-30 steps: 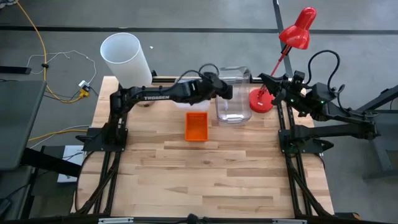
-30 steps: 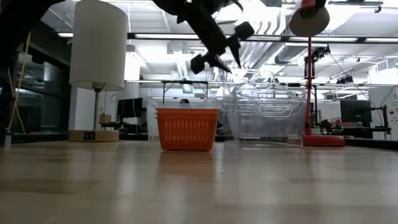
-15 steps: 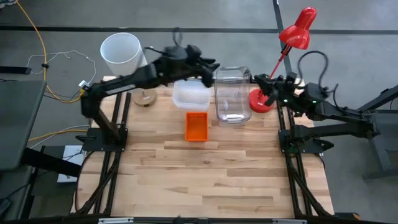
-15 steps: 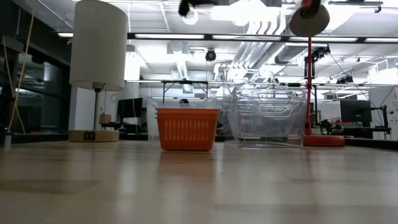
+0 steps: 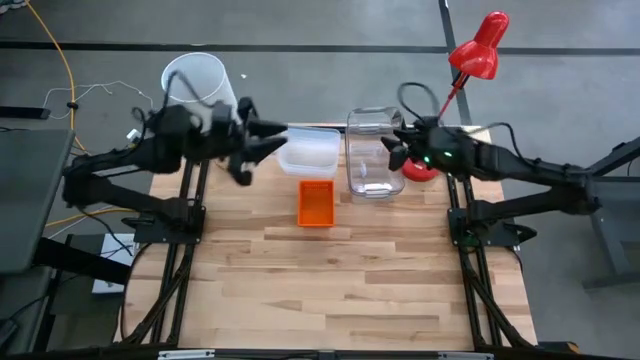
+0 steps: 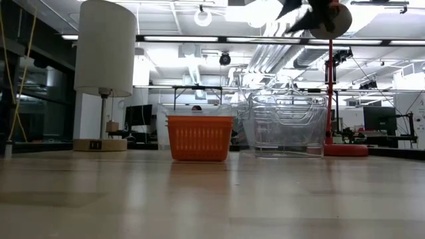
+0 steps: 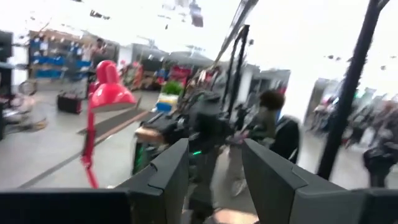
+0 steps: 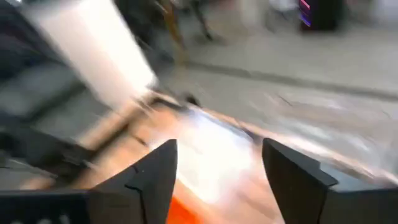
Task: Stack baskets by color
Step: Stack the bottom transparent bin on the top transparent bin
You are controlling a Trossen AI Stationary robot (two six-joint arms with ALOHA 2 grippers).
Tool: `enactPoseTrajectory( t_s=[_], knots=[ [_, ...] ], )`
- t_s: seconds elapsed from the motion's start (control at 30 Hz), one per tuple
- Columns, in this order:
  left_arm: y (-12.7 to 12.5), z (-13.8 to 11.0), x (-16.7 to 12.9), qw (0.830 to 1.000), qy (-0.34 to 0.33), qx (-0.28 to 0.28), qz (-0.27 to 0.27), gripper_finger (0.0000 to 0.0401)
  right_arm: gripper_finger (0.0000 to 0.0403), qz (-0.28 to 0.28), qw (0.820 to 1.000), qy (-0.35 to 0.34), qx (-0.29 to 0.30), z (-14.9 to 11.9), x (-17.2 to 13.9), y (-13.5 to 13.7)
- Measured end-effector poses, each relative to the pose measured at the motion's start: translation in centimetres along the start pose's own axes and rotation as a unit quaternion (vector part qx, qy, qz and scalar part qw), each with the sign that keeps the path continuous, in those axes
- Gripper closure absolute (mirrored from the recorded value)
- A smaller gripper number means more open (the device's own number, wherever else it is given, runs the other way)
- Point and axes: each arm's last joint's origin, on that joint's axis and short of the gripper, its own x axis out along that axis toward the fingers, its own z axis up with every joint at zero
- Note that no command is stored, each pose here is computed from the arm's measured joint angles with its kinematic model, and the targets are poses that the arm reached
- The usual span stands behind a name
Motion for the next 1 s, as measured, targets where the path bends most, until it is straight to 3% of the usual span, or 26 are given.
enactPoseTrajectory(
  t_s=[0.1, 0.23, 0.4, 0.53, 0.77, 1.0],
  knots=[
    [-0.6, -1.2, -2.0, 0.999, -0.025, -0.02, -0.001, 0.0263, 0.0169, -0.098, 0.992, 0.08, -0.014, 0.4, 1.0, -0.5],
    [-0.9, -2.5, -3.5, 0.998, -0.046, -0.045, 0.01, 0.0263, 0.0167, -0.213, 0.963, 0.161, -0.03, -0.4, 2.8, -1.6],
    [-1.1, -3.4, -4.0, 0.997, -0.047, -0.057, 0.028, 0.0263, 0.0167, -0.292, 0.937, 0.189, -0.014, -1.8, 5.8, -3.2],
    [-1.2, -3.5, -4.0, 0.996, -0.046, -0.066, 0.027, 0.0263, 0.0167, -0.329, 0.927, 0.181, -0.008, -2.1, 8.1, -4.4],
    [-1.2, -3.5, -4.0, 0.995, -0.046, -0.086, 0.027, 0.0263, 0.0167, -0.345, 0.914, 0.212, 0.015, -2.6, 11.4, -6.7],
    [-1.2, -3.5, -4.0, 0.995, -0.046, -0.087, 0.027, 0.0263, 0.0179, -0.359, 0.909, 0.212, 0.019, -2.5, 12.5, -8.0]
  ],
)
